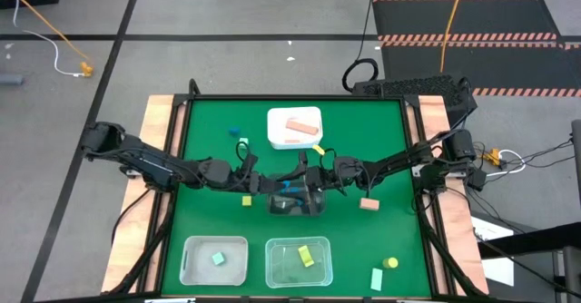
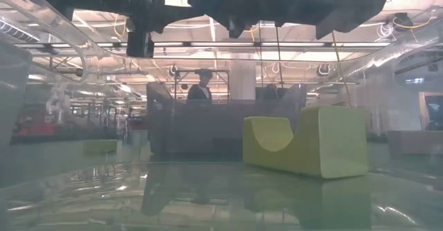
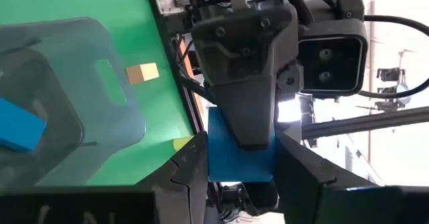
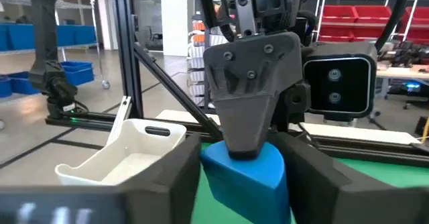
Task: Sort & place blocks by color
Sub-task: Put the bottom blue block into the black bin
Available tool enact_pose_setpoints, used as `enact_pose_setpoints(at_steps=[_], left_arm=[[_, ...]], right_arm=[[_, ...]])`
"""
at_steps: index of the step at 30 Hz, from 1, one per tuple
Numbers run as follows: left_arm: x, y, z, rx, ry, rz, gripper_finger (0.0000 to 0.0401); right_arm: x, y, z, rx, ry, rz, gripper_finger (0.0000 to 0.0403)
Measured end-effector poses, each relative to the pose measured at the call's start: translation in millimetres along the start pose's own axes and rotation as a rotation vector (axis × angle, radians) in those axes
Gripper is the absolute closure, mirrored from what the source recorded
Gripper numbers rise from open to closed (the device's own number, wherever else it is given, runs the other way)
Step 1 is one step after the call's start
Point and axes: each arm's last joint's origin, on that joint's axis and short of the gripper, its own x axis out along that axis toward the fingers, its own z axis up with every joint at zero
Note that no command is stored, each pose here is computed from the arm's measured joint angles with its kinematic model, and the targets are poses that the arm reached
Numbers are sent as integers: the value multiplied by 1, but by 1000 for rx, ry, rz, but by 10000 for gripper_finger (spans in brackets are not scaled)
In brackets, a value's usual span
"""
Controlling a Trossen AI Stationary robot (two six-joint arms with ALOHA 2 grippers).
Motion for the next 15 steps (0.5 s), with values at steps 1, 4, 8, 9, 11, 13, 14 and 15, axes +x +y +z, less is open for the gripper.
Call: enact_pose_setpoints(at_steps=[1,4,8,9,11,13,14,15], left_arm=[[0,0,0,-9,-3,1,270],[0,0,0,-21,-10,2,270],[0,0,1,-22,-19,5,270],[0,0,1,-23,-23,5,262],[0,1,2,-8,-35,9,228],[0,0,2,-2,-47,9,186],[0,0,3,-3,-49,6,167],[0,0,3,-4,-54,7,149]], right_arm=[[0,0,0,-1,1,1,255],[0,0,0,-10,1,1,270],[0,0,0,-1,1,-2,270],[0,0,0,2,1,-3,270],[0,0,0,37,0,-3,283],[0,0,0,80,1,6,331],[0,0,0,102,2,7,338],[0,0,0,123,3,7,338]])
